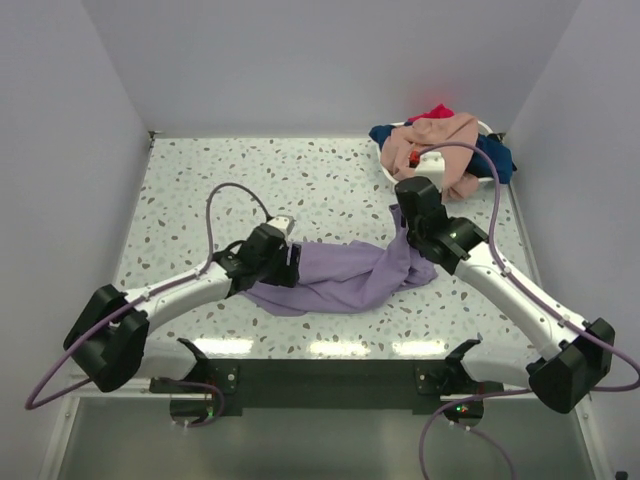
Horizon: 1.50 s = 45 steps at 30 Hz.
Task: Fold and stack the t-shirts
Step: Flatten the tshirt out
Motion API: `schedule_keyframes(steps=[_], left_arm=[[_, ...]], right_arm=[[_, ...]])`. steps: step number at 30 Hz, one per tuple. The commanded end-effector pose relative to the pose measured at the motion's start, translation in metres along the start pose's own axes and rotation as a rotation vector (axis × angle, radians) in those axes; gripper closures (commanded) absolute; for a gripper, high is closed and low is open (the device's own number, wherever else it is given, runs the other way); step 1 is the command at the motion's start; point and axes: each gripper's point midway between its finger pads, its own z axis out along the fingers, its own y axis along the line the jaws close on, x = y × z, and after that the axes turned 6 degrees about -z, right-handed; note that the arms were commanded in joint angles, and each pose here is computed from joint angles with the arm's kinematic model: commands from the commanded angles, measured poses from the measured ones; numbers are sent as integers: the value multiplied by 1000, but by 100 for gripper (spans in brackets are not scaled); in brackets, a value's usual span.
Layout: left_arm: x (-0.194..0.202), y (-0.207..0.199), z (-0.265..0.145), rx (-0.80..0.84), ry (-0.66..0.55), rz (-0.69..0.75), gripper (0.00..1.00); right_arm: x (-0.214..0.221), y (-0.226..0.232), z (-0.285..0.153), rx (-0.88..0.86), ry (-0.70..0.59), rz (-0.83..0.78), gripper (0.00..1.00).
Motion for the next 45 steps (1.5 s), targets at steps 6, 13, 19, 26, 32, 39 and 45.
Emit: schedule_keyframes(steps=[6,13,19,26,32,39,45], left_arm=[[23,-27,20,101,35,-71,26],[23,-37,30,142,26,-120,27],[12,-45,39,161,-1,-141,27],[10,-55,51,180,17,-143,40],[-6,-51,45,146,-38,-151,62],[-25,-54,27,141,-66,-133,75],[-57,-52,-5,121,-157,-128,100]], right_arm=[[-13,-1,-8,-31,-50,94,100],[-8,0,-6,-35,-40,88,100],[-9,4,-5,-47,-41,89,100],[-8,2,-4,-42,-37,85,100],[-8,-3,-8,-36,-43,86,100],[-12,-12,-12,-16,-54,74,100],[-20,-28,-16,37,-77,32,100]])
